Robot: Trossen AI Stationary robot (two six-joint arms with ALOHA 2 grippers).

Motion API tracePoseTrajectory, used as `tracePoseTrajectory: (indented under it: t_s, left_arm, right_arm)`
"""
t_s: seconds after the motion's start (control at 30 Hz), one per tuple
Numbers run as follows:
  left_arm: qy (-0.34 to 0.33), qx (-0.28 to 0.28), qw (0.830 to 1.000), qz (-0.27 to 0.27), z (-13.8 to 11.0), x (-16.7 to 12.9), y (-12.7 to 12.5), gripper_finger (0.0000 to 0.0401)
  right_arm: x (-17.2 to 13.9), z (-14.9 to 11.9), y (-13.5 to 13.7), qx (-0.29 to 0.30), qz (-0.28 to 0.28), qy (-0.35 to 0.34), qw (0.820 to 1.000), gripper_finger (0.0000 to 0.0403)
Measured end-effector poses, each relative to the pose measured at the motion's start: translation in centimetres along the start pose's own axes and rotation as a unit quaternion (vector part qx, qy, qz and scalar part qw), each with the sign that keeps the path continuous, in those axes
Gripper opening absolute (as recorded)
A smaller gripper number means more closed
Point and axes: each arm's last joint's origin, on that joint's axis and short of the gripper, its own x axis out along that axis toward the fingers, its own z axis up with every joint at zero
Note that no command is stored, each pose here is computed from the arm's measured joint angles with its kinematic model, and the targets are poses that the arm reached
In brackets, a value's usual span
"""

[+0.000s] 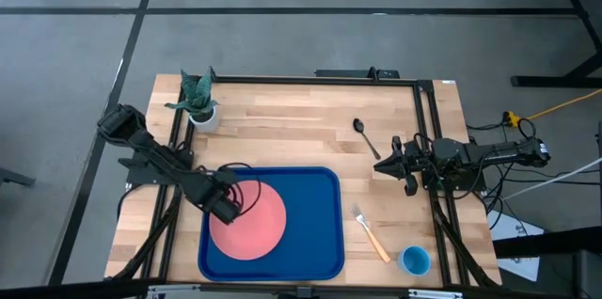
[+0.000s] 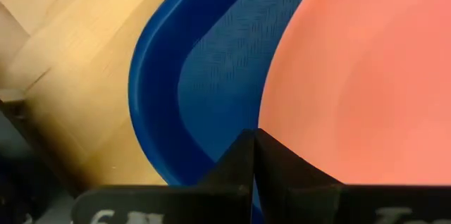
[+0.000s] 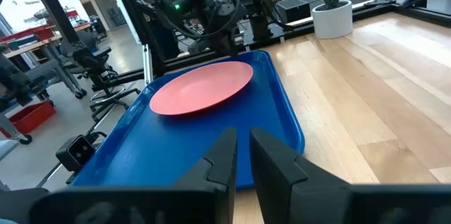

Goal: Pick and place plate/cup/fork/spoon on tray
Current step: Put the pink plate on the blue serving tray

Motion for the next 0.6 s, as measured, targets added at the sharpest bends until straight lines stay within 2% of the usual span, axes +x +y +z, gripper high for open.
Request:
tracePoseTrajectory:
  t_s: [0.3,0.6]
  left_arm:
    - [-0.02,0.0,1.0,0.003,0.08,0.17,-0.11,0.0001]
    - [0.001,-0.005,1.0,-0.017,-0.03,0.23,-0.55,0.0]
  right_arm:
    - [0.0,0.0,0.0,-0.001,0.0,0.0,1.0,0.0045]
    - [0.0,0.0,0.0,-0.001,0.0,0.0,1.0,0.0045]
